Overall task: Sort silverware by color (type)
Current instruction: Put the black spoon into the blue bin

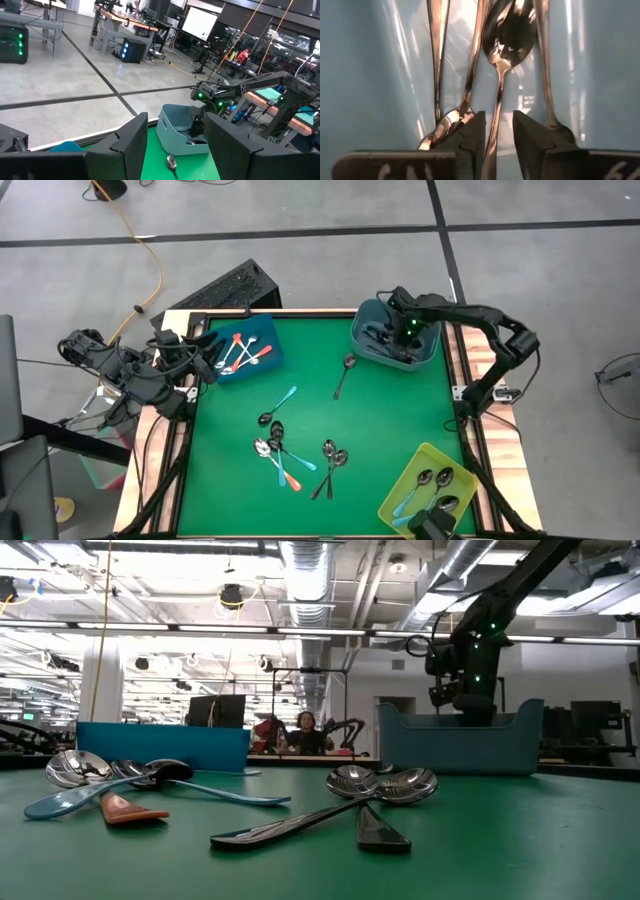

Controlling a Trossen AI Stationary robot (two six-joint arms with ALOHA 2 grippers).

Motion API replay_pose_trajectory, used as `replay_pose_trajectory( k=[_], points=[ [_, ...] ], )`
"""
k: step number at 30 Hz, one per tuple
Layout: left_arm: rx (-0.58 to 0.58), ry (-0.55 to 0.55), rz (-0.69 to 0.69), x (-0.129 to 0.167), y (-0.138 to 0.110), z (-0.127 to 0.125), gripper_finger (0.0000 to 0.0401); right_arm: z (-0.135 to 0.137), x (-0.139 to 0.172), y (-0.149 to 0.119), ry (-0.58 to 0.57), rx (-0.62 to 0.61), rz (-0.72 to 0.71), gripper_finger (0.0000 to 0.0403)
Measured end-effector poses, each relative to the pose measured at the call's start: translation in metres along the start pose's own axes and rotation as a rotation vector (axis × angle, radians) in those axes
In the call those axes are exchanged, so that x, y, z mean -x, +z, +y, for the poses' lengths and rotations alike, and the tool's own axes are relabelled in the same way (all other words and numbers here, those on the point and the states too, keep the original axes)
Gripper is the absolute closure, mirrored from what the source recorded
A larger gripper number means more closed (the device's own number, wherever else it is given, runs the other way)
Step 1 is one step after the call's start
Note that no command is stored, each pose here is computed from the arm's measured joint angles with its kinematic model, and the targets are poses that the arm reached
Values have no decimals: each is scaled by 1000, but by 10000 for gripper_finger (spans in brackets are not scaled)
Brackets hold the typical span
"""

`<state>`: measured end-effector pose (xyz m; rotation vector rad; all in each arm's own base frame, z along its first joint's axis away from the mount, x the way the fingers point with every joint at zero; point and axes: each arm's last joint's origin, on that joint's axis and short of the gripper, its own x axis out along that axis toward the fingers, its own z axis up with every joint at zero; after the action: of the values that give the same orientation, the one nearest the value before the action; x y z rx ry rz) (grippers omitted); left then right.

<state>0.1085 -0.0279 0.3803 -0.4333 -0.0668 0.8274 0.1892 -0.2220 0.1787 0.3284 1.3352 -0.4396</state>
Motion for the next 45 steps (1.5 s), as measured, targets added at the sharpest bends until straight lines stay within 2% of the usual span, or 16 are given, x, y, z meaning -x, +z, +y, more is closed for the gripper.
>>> replay_pose_trajectory(
  k=[4, 8, 14, 22, 25, 29, 32, 34, 41, 45],
  points=[
    [-4, 1, 1, 0, 0, 0, 222, -2, 20, 10, 13, 0, -38, 279],
    [-6, 1, 1, 0, 0, 0, 222, 0, 49, 20, 103, 10, -146, 275],
    [-11, 1, 1, 0, 0, 0, 222, 10, 107, 32, 408, 106, -471, 275],
    [-24, 20, -18, 0, 0, 1, 222, 49, 185, 22, 836, 428, -857, 275],
    [-25, 31, -30, 0, 1, 1, 222, 70, 209, 16, 987, 515, -916, 275],
    [-47, 38, -36, 0, 1, 1, 222, 99, 236, 12, 1129, 563, -915, 275],
    [-78, 38, -36, 0, 1, 1, 222, 127, 259, 8, 1208, 668, -954, 275],
    [-104, 39, -36, 0, 1, 1, 222, 146, 274, 5, 1222, 751, -1039, 275],
    [-199, 110, -95, 0, 3, 3, 222, 192, 322, -12, 1241, 998, -1517, 275],
    [-241, 149, -124, 1, 4, 4, 222, 209, 336, -25, 1271, 1125, -1713, 275]
  ],
)
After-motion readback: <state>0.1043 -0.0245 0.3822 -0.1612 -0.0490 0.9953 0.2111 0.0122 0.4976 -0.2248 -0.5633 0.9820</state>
